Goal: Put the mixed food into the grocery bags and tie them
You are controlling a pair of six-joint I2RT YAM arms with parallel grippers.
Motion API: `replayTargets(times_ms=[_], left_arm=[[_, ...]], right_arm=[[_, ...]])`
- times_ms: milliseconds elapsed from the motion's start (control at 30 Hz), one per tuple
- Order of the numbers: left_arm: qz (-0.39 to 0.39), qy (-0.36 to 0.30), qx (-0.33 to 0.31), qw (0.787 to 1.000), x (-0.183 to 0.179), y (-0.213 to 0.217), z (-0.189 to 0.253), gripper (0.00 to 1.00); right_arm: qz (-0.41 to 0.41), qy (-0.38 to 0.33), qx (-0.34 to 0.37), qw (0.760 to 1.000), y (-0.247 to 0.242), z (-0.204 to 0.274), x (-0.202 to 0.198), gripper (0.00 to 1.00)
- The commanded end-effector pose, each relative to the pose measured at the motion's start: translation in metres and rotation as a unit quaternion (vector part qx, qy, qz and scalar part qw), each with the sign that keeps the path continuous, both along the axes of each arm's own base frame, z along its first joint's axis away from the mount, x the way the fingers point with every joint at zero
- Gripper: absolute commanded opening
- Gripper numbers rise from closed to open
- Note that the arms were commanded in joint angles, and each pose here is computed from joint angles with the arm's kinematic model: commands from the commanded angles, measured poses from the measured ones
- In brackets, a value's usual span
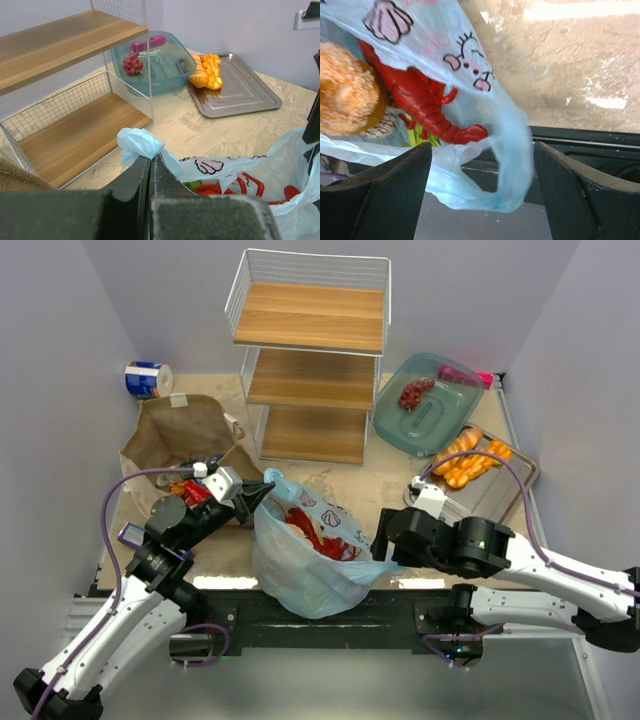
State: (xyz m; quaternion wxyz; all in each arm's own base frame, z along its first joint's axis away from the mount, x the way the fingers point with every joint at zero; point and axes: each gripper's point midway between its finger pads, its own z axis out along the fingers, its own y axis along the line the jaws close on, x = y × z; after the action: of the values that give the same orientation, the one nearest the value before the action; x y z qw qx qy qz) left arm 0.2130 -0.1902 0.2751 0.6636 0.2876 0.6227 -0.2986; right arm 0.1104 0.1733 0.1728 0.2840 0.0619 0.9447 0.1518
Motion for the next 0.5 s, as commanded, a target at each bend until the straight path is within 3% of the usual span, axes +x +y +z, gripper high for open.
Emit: replayTargets(times_ms=[0,333,467], left_arm=[[-0.001,-0.029,-0.005,1.0,0.0,0.001,0.019,0.0],[-0.003,-0.031,-0.006,0.999,-0.002,0.001,0.019,0.0],[-0.006,-0.033,-0.006,0.999,-0.003,0.001,0.02,0.0]], right_arm=[[-0.042,-0.061,0.012,0.997,-0.017,0.038,0.018,0.86],[-0.032,-0.022,0.011,0.999,-0.006,0.005,0.009,0.85],[-0.006,0.001,0.029,1.0,0.01,-0.005,0.001,0.75]])
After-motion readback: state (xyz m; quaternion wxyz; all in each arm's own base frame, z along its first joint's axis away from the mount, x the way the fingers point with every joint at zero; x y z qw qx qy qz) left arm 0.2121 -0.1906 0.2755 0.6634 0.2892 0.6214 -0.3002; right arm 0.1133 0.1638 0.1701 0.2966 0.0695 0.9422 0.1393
